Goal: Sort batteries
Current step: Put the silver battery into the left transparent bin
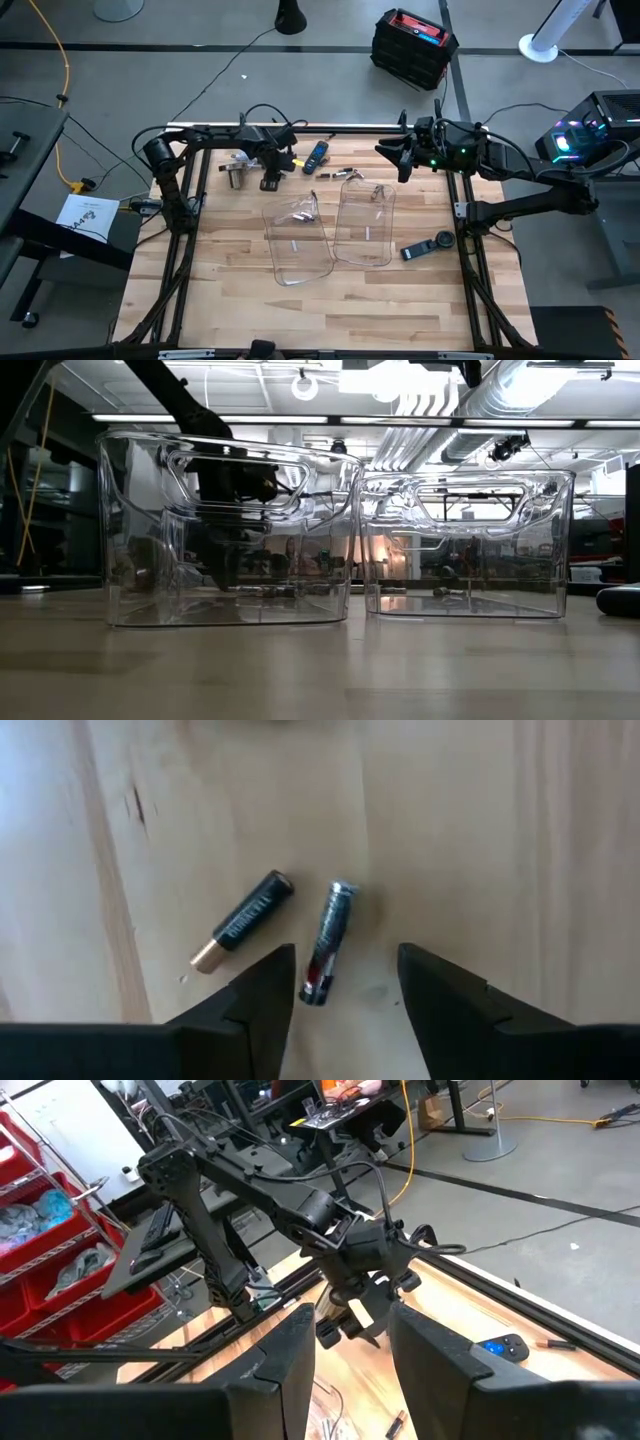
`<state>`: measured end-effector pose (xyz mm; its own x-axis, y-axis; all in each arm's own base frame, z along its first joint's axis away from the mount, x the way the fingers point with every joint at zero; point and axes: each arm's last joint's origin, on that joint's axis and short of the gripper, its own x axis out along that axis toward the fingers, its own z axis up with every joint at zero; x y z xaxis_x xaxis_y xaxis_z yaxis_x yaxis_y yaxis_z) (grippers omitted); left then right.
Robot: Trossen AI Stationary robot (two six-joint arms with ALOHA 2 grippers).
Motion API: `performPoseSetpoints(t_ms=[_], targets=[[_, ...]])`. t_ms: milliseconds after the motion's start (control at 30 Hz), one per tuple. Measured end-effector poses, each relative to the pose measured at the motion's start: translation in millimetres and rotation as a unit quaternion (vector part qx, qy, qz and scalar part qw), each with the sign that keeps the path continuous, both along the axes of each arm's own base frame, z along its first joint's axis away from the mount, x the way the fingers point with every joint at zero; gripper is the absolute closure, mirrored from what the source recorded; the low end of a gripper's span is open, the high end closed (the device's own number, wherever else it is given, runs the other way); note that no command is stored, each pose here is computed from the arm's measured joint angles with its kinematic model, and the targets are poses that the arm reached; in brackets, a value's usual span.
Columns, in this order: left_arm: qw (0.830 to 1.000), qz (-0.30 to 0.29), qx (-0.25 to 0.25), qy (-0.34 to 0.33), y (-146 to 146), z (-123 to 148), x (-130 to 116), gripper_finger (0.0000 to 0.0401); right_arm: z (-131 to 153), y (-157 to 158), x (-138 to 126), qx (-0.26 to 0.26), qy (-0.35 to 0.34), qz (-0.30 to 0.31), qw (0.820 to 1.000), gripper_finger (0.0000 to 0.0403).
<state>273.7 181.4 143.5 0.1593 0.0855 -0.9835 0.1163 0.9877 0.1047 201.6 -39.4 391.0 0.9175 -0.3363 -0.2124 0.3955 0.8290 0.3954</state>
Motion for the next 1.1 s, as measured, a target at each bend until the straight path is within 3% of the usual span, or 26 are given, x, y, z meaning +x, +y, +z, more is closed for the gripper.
performPoseSetpoints(t_ms=[400,600,667,833,967,1100], targets=[[1.000,0.001,-0.019,0.022,-5,-9,3,0.0288,0,0,0,0.001,0.000,0.005,1.000,0.0277],[0.998,0.036,-0.031,0.039,-14,-15,1,0.0381,0,0,0,0.001,0.001,0.007,1.000,0.0277],[0.997,0.054,-0.032,0.040,-15,-14,1,0.0386,0,0,0,0.001,0.001,0.006,1.000,0.0277],[0.995,0.090,-0.031,0.023,-17,6,-2,0.0392,0,0,0,0.001,0.001,0.006,1.000,0.0277],[0.993,0.104,-0.001,-0.050,-17,47,-8,0.0396,0,0,0,-0.002,0.003,0.007,1.000,0.0277],[0.986,0.102,-0.039,-0.126,-30,83,-18,0.0396,0,0,0,-0.002,0.003,0.007,1.000,0.0277]])
